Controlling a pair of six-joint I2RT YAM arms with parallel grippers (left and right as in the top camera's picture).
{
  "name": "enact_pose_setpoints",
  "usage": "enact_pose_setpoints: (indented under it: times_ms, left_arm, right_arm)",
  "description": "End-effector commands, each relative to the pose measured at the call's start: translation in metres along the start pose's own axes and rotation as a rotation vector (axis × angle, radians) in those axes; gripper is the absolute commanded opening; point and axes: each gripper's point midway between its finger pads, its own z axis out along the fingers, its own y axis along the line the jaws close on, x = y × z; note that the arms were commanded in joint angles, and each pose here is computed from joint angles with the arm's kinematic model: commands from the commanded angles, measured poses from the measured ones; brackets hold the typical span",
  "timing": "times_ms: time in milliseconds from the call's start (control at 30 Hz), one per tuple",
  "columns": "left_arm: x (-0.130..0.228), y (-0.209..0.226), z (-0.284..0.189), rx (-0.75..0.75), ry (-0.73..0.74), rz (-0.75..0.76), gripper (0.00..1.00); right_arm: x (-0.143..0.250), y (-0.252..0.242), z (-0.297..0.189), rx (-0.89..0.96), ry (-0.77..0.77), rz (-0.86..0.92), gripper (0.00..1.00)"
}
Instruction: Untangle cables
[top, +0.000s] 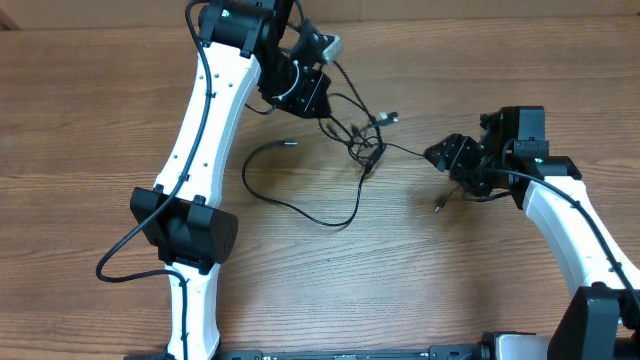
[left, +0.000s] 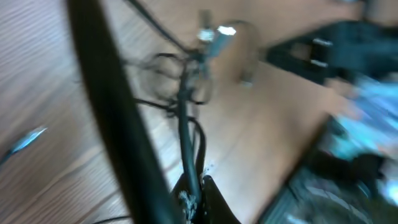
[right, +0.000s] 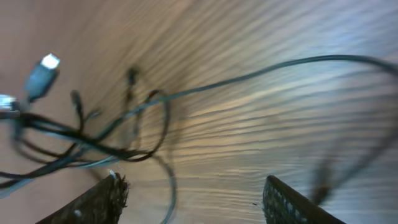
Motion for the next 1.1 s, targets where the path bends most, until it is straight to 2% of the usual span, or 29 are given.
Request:
enact_pose_setpoints:
  times_ms: [0,67,367,600,700,900,933,1067]
  left_arm:
    - [-0.009,-0.052,-0.017,0.238,-0.099,0.225,0.04]
    - [-0.010,-0.054,-0.018,0.255,-0.105,0.226,0.04]
    - [-0.020,-0.098,-0.038,0.528,-0.210,0.244,0.04]
    - [-0.024,-0.113,-0.049,0.628,-0.252,0.259,0.04]
    - [-0.025,-0.118,-0.053,0.660,-0.264,0.259,0.04]
    - [-0.026,-0.128,-0.063,0.742,-0.291,0.254,0.04]
    - [-0.027,-0.131,-0.065,0.761,-0.297,0.253,0.04]
    - [-0.027,-0.133,-0.068,0.780,-0.301,0.246,0.04]
  right_arm:
    - [0.009,0.021,-0.002,-0.125,0.051,-0.071,0.69]
    - [0.008,0.022,-0.002,-0.129,0.048,-0.073,0.69]
    - [0.011,0.062,0.000,-0.270,0.046,-0.177,0.70]
    - [0.013,0.091,0.008,-0.302,0.002,-0.280,0.68]
    - [0.009,0.093,0.012,-0.266,-0.039,-0.304,0.56]
    - [-0.013,0.098,0.011,-0.252,-0.134,-0.186,0.50]
    - [-0.018,0.102,0.009,-0.270,-0.151,-0.173,0.46]
    - [-0.028,0.113,0.004,-0.314,-0.189,-0.134,0.17]
